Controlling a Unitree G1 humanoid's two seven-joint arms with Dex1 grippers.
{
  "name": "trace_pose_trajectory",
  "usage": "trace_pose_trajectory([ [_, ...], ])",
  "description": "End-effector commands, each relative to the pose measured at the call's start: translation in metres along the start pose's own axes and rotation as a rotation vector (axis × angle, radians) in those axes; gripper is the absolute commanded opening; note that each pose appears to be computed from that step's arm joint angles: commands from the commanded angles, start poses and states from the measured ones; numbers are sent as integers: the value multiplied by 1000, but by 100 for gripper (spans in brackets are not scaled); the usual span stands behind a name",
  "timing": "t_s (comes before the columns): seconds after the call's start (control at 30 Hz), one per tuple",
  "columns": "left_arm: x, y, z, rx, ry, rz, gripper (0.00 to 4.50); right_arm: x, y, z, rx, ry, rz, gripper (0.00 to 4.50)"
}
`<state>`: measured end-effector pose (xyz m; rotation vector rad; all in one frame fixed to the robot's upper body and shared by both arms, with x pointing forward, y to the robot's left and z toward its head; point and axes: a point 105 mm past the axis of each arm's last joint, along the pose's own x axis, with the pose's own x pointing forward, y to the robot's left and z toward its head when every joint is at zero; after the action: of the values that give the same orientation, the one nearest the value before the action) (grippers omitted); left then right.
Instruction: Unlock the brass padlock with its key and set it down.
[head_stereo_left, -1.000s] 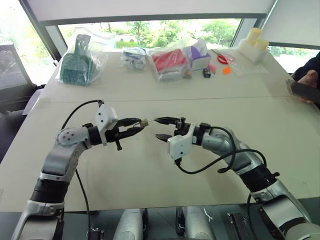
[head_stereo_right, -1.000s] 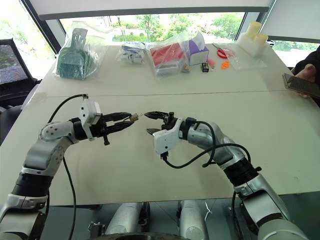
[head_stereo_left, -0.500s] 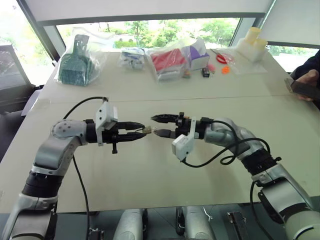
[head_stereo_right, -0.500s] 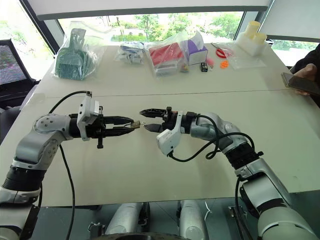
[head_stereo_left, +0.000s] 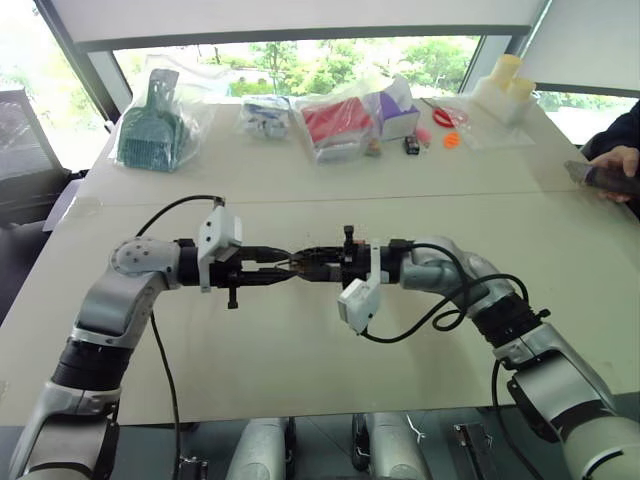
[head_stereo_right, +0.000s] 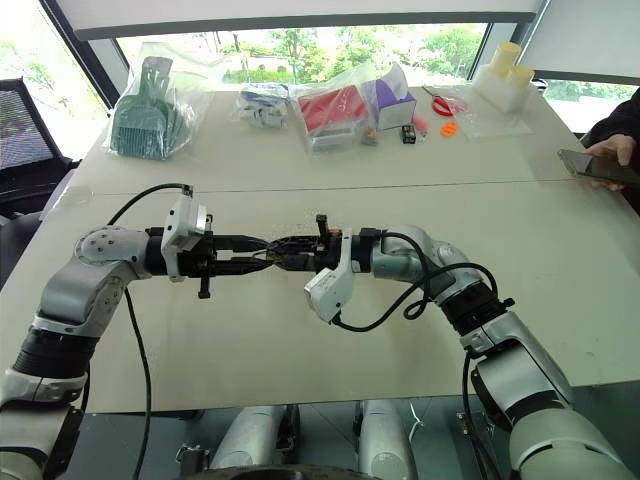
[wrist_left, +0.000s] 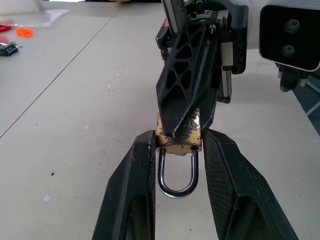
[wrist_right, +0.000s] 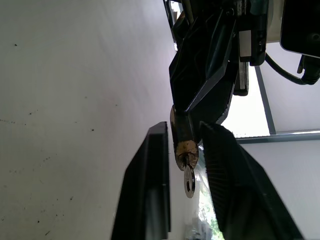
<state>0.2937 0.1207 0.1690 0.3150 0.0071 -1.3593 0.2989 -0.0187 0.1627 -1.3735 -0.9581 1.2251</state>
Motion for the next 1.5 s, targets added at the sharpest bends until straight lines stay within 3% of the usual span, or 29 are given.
trace_pose_trajectory([
  [0.03, 0, 2, 10, 47, -19, 6, 76, -1, -14, 4, -24, -30, -44, 3],
  [0.3, -6, 2, 9, 9, -10, 24, 76, -2, -12, 1, -18, -20, -32, 3],
  [0.57, -21, 6, 20, 10, -19, 115, 440, -6, -8, -8, -2, 12, -18, 0],
  [0.63, -23, 7, 23, 9, -31, 128, 446, -7, -8, -9, -1, 15, -18, 0],
  [0.73, -23, 4, 25, -3, -46, 127, 370, -7, -8, -10, -1, 19, -16, 0],
  [1.0, -14, 1, 14, -29, -23, 129, 6, -7, -9, -12, -4, 21, -14, 0],
  [1.5, 2, 6, -12, -48, 25, 119, 6, -5, -15, -10, -20, 10, -25, 0],
])
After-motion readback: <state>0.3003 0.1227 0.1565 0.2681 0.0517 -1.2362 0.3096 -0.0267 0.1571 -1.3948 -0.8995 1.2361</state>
